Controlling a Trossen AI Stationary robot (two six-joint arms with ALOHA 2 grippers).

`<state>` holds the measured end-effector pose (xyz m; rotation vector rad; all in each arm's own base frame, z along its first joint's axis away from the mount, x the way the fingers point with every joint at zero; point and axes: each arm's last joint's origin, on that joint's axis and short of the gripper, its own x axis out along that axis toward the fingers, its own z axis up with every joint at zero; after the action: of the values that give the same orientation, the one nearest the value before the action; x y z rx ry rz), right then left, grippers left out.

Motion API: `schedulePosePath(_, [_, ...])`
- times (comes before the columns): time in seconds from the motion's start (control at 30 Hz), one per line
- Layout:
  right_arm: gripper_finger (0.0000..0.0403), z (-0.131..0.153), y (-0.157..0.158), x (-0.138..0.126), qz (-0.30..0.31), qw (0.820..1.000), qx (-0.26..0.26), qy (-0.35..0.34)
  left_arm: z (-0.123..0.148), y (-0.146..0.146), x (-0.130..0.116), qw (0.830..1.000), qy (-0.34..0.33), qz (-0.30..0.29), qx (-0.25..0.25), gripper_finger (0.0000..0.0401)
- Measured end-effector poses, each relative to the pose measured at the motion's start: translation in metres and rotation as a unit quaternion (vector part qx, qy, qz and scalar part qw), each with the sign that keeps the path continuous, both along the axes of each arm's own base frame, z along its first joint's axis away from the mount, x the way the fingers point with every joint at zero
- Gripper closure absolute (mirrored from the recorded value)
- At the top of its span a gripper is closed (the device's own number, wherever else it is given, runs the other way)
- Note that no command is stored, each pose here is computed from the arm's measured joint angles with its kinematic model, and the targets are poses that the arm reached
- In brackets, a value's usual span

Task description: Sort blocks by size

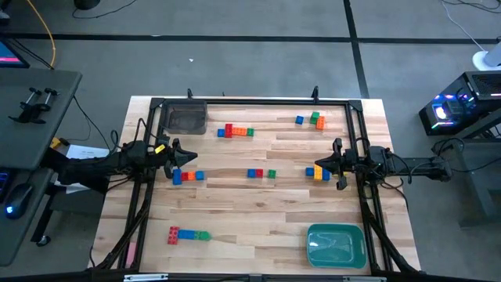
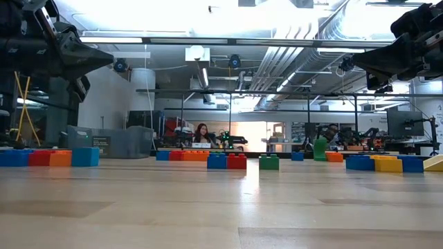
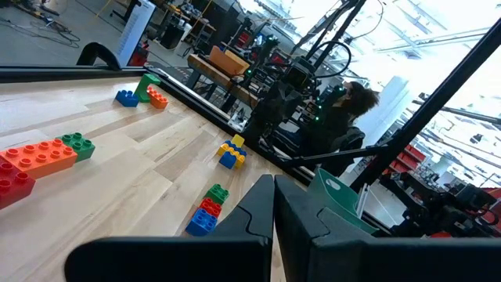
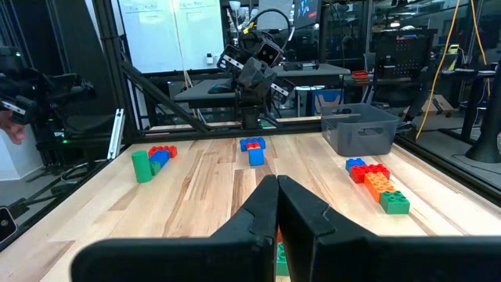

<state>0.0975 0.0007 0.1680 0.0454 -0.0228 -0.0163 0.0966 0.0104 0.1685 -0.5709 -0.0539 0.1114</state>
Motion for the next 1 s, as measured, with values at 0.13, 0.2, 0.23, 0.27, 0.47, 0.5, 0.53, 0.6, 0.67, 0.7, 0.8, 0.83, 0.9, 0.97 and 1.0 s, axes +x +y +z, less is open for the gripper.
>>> schedulePosePath(0.13, [0.04, -0.0001, 0.0, 0.0, 0.0, 1.0, 0.0, 0.0, 0.0, 0.0, 0.0, 1.0, 0.0, 0.0, 0.0, 0.0401])
schedulePosePath(0.2, [0.04, 0.0, 0.0, 0.0, 0.0, 1.0, 0.0, 0.0, -0.0001, 0.0, 0.0, 1.0, 0.0, 0.0, 0.0, 0.0401])
schedulePosePath(0.23, [0.04, 0.0001, 0.0, 0.0, 0.0, 1.0, 0.0, 0.0, 0.0, 0.0, 0.0, 1.0, 0.0, 0.0, 0.0, 0.0401])
schedulePosePath(0.27, [0.04, 0.0, 0.0, 0.0, 0.0, 1.0, 0.0, 0.0, -0.0001, 0.0, 0.0, 1.0, 0.0, 0.0, 0.0, 0.0401])
schedulePosePath(0.47, [0.04, -0.0001, 0.0, 0.0, 0.0, 1.0, 0.0, 0.0, -0.0001, 0.0, 0.0, 1.0, 0.0, 0.0, 0.0, 0.0401])
schedulePosePath(0.5, [0.04, 0.0, 0.0, 0.0, 0.0, 1.0, 0.0, 0.0, -0.0001, 0.0, 0.0, 1.0, 0.0, 0.0, 0.0, 0.0401])
schedulePosePath(0.53, [0.04, 0.0, 0.0, 0.0, 0.0, 1.0, 0.0, 0.0, 0.0, 0.0, 0.0, 1.0, 0.0, 0.0, 0.0, 0.0401])
schedulePosePath(0.6, [0.04, 0.0, 0.0, 0.0, 0.0, 1.0, 0.0, 0.0, -0.0001, 0.0, 0.0, 1.0, 0.0, 0.0, 0.0, 0.0401])
schedulePosePath(0.67, [0.04, 0.0, 0.0, 0.0, 0.0, 1.0, 0.0, 0.0, 0.0, 0.0, 0.0, 1.0, 0.0, 0.0, 0.0, 0.0401])
schedulePosePath(0.7, [0.04, 0.0, 0.0, 0.0, 0.0, 1.0, 0.0, 0.0, 0.0, 0.0, 0.0, 1.0, 0.0, 0.0, 0.0, 0.0401])
schedulePosePath(0.8, [0.04, 0.0001, 0.0, 0.0, 0.0, 1.0, 0.0, 0.0, 0.0, 0.0007, -0.0001, 1.0, 0.0, 0.012, 0.0, 0.0401])
schedulePosePath(0.83, [0.04, 0.0, 0.0, 0.0, 0.0, 1.0, 0.0, 0.0, -0.0001, 0.0007, -0.0001, 1.0, 0.0, 0.012, 0.0, 0.0401])
schedulePosePath(0.9, [0.04, -0.0001, 0.0, 0.0, 0.0, 1.0, 0.0, 0.0, 0.0, 0.0006, -0.0001, 1.0, 0.0, 0.01, 0.0, 0.0401])
schedulePosePath(0.97, [0.04, -0.0001, 0.0, 0.0, 0.0, 1.0, 0.0, 0.0, 0.0, 0.0006, -0.0001, 1.0, 0.0, 0.01, -0.003, 0.0401])
schedulePosePath(1.0, [0.04, 0.0, 0.0, 0.0, 0.0, 1.0, 0.0, 0.0, 0.0001, 0.0005, -0.0001, 1.0, -0.002, 0.009, -0.009, 0.0401])
